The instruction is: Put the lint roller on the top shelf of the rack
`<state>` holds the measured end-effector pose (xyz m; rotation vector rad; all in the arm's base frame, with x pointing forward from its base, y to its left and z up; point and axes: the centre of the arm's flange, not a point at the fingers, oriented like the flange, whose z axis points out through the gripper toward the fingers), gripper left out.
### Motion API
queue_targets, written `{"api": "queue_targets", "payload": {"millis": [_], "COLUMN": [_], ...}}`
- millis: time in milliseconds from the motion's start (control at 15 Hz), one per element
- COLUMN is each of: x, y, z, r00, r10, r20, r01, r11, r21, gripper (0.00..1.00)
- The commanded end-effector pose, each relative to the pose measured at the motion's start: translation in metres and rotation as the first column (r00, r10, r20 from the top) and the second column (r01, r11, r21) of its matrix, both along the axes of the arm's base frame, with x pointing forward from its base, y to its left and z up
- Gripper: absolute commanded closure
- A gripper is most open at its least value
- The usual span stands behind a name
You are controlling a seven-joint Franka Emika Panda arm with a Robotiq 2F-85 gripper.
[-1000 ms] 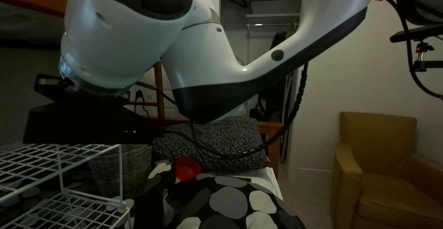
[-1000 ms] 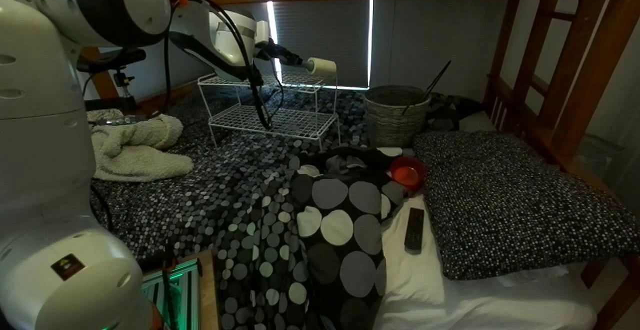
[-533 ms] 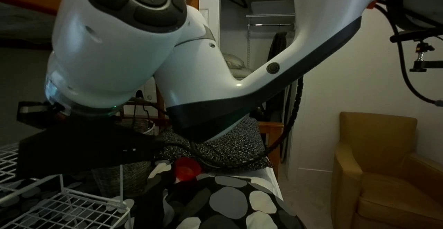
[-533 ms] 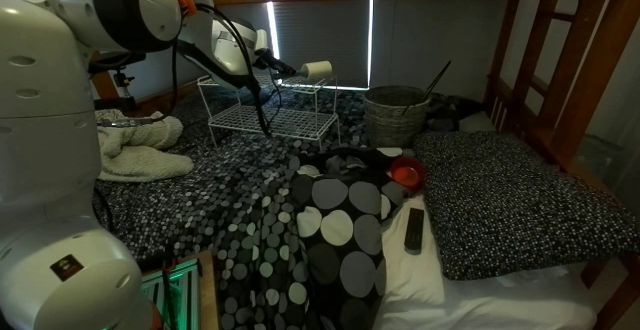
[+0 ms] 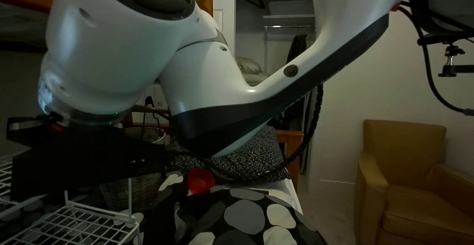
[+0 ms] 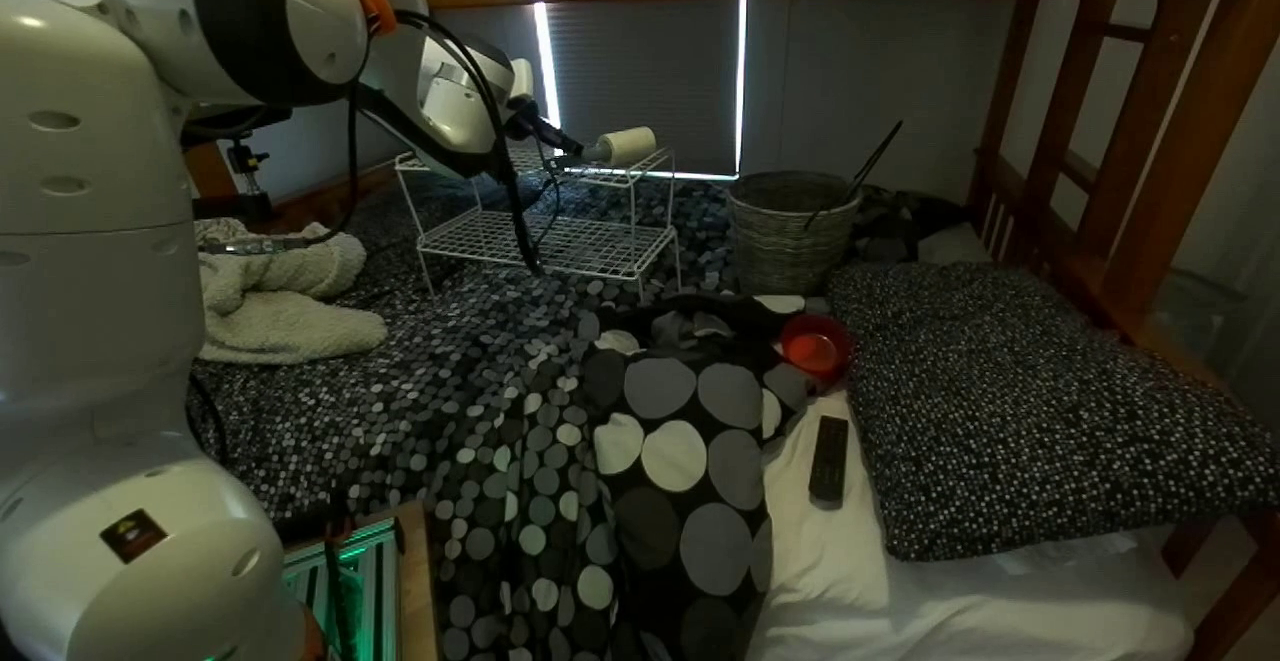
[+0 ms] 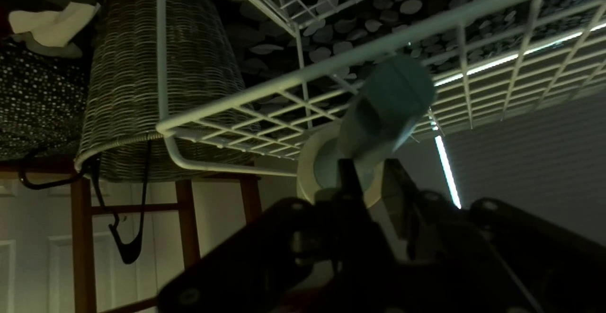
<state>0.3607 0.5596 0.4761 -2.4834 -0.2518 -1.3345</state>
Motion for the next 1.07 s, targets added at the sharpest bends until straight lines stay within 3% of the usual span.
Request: {"api": "queue_targets", "payload": {"millis": [0,133,400,600,800,933,1000], "x": [-0.003,-0.005,-0.018,-0.030,-0.044,-0.058,-0.029], "y": [-0.010,-0.016,-0.043,-0.083,-0.138,-0.166,-0.115], "z": [0.011,0.025,0.070,0.080,0.080,0.077,0.084], "r00": [1.000,0.999,0.993,0.987,0.976,0.960,0.973], "r10": [-0.008,-0.028,-0.060,-0.053,-0.063,-0.066,-0.056], "r20": [-0.003,0.038,0.106,0.153,0.210,0.272,0.225], "r01": [0.008,0.026,0.049,0.052,0.067,0.059,0.057], "r11": [1.000,0.999,0.994,0.999,0.998,0.998,0.998], "r21": [0.015,0.040,0.099,0.008,-0.010,0.031,0.001], "gripper": [0.56,0.50,0.19,0.00,0.00,0.00,0.00]}}
